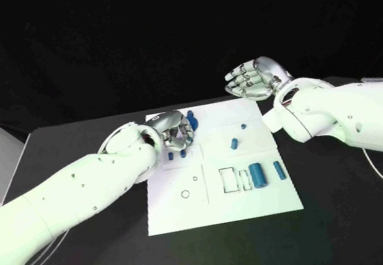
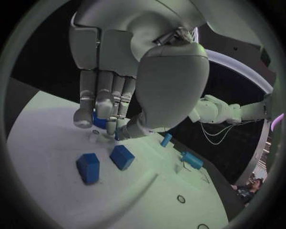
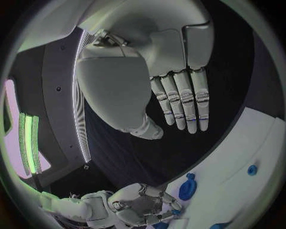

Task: Assemble the parts on the task board

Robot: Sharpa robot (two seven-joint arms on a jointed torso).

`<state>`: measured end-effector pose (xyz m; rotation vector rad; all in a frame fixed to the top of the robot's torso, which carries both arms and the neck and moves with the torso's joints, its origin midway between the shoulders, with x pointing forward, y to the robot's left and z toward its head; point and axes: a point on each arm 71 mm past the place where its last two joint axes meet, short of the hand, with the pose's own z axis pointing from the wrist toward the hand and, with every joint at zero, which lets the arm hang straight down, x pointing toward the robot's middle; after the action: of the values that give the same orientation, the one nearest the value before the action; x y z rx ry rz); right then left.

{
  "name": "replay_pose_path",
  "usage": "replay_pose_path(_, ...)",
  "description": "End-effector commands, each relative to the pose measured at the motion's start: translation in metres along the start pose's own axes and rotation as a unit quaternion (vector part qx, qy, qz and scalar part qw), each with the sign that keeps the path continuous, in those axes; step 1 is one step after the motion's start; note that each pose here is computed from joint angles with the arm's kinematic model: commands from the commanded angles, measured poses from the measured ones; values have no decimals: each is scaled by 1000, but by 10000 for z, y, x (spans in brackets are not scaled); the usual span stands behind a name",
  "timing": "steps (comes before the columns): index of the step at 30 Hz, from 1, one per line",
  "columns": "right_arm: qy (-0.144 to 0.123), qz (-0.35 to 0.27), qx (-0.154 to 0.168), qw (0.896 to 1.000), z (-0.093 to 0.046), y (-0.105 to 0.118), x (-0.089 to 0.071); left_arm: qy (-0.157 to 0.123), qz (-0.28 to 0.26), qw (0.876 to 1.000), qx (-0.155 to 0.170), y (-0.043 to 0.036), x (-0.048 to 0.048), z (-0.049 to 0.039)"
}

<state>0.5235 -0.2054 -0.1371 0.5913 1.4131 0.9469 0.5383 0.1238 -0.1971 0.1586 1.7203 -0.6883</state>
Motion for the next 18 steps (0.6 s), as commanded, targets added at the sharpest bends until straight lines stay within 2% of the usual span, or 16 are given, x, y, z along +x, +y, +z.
replay_pose_path(1, 6, -1, -6, 1000, -6, 7, 6, -20, -30, 999, 19, -26, -74, -33)
replay_pose_path(11, 4, -1, -3, 1000, -15, -14, -24, -47, -59, 997, 19, 87, -340, -214)
replay_pose_path(18, 4, -2, -2, 1000, -16, -23, -31, -38, -55, 998, 3, 201, -388, -276)
